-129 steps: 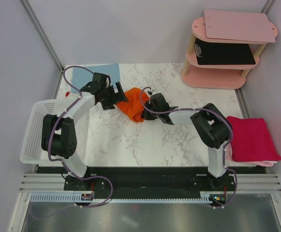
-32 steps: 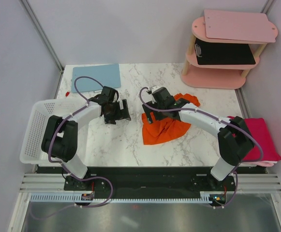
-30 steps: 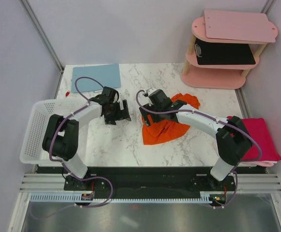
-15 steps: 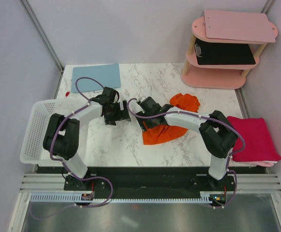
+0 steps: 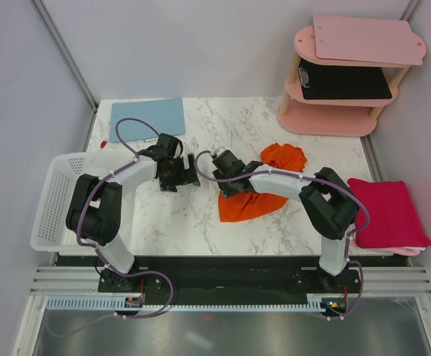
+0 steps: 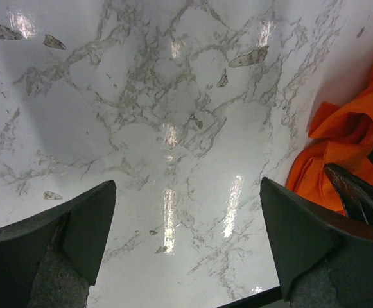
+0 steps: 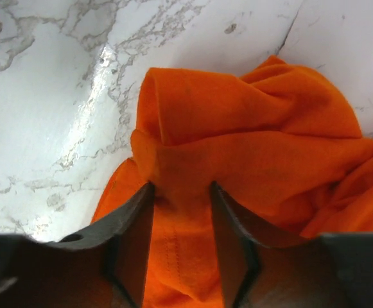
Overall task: Fold and stack the t-shirts
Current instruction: Flatten out the tshirt
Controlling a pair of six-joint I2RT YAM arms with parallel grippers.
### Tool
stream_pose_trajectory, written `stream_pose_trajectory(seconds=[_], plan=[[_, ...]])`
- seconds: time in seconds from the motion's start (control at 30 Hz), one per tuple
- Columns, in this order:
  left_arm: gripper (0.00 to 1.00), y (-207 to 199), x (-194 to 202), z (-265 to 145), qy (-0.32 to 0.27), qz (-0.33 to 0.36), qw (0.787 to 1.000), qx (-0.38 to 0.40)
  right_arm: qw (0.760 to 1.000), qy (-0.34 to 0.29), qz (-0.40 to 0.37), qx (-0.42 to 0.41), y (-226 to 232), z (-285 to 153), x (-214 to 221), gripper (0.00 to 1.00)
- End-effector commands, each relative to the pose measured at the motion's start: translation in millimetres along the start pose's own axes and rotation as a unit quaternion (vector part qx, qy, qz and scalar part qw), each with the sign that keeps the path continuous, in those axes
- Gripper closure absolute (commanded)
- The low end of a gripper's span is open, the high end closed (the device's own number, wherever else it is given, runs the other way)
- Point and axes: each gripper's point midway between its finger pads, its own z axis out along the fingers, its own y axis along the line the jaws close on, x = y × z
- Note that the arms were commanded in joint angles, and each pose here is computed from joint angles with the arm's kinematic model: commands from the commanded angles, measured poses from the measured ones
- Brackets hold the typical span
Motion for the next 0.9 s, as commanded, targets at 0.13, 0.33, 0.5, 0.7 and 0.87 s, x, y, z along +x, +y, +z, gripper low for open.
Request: stream_pose_trajectory(seconds=[0.13,0.33,0.5,0.7,0.87], plan=[[0.00,3.4,-3.8,0.2,-0.012,0.003,1.000,-0.007,0.999,-0.026,0.009,0.022,-3.5,-0.2,-14.1,0.90],[0.00,3.0,-3.5,2.3,-0.012,0.003,1.000,-0.006,0.996,-0.078,0.023,0.021,-8.9,-47.8,-40.3,0.98],[0.00,-22.8,-16.1,-1.2,-0.032,0.009,0.999,0.033,0.988,-0.150,0.040,0.021,-20.6,-110.7,-72.6,1.00],[0.03,-94.4,-32.5,-13.6,-0.060,0.017,0.987,0.146,0.984,-0.172,0.046,0.025,-27.0,-134.3,-79.5,1.00],[0.03,-134.7,-37.0,-21.5,-0.069,0.028,0.978,0.195,0.989,-0.144,0.036,0.020,-24.6,-121.6,-63.2,0.99]])
